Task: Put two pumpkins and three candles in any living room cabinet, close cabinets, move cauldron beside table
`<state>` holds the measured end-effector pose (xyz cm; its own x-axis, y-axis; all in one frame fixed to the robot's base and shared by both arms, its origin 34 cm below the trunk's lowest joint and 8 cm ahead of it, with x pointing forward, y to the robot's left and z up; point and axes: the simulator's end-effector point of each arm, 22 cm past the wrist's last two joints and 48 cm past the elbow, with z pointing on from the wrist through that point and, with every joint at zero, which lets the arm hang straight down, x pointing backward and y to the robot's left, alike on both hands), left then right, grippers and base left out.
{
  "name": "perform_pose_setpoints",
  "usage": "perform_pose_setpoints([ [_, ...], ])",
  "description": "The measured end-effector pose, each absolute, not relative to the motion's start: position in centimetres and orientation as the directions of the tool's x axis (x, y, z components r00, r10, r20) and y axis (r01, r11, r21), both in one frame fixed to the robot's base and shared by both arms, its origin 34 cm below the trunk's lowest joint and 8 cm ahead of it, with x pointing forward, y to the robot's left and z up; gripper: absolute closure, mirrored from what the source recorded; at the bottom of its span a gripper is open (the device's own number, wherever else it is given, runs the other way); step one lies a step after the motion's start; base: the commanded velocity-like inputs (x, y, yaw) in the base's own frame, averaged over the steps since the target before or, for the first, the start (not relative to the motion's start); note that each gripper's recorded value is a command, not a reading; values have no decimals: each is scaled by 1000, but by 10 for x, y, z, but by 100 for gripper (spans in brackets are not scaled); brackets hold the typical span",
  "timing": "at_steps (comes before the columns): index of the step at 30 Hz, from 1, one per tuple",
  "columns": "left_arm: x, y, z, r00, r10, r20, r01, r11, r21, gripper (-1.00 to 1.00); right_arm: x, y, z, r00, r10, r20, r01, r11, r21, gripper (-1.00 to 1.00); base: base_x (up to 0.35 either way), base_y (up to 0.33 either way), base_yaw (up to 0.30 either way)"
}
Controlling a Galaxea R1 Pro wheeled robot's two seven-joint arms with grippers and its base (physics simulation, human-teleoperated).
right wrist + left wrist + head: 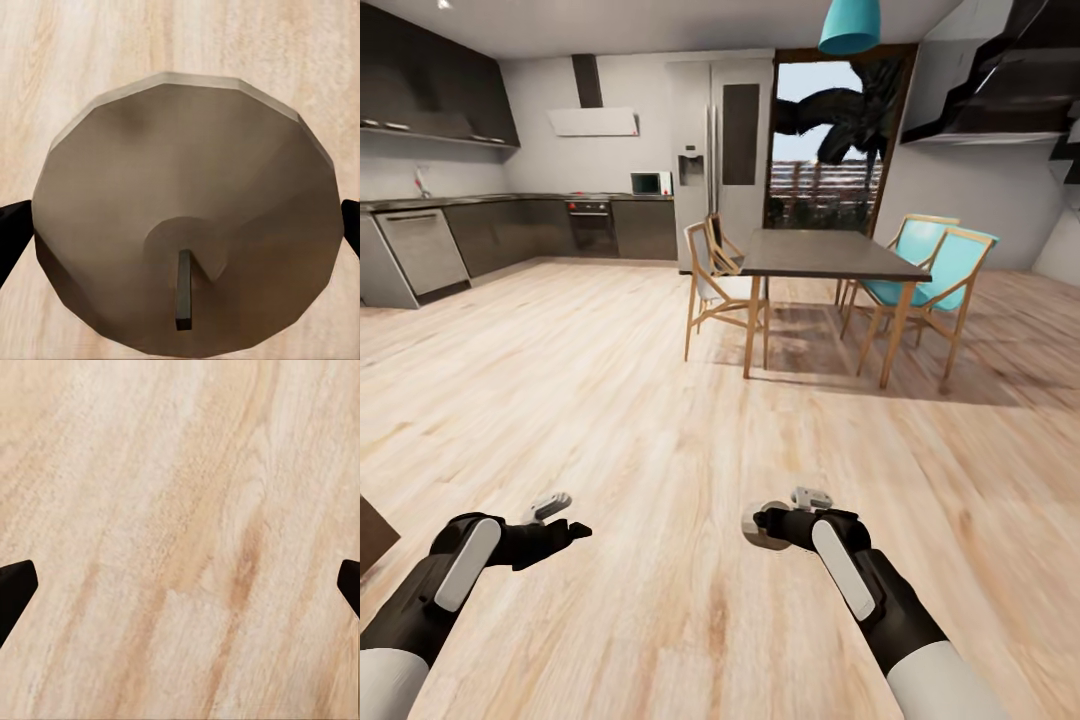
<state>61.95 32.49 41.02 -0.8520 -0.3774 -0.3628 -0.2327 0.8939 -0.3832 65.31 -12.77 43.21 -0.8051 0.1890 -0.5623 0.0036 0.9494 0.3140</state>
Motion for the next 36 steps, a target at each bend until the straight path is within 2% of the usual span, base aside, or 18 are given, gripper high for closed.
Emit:
perform_pose_setpoints([
  [11, 619, 325, 410, -853, -377, -362, -232, 894, -383, -100, 646, -128, 418, -824, 185, -535, 15, 952, 306, 100, 135, -294, 291],
  [19, 620, 325, 410, -851, -379, -363, -234, 893, -384, -100, 646, -129, 417, -823, 187, -537, 18, 952, 305, 100, 70, -51, 286],
  [29, 620, 325, 410, -851, -379, -363, -234, 893, -384, -100, 652, -124, 422, -798, 187, -573, 7, 954, 301, 100, 314, -10, 59],
  [36, 619, 325, 410, -852, -378, -362, -234, 894, -382, -100, 652, -123, 421, -799, 186, -572, 7, 953, 302, 100, 192, -242, 271],
])
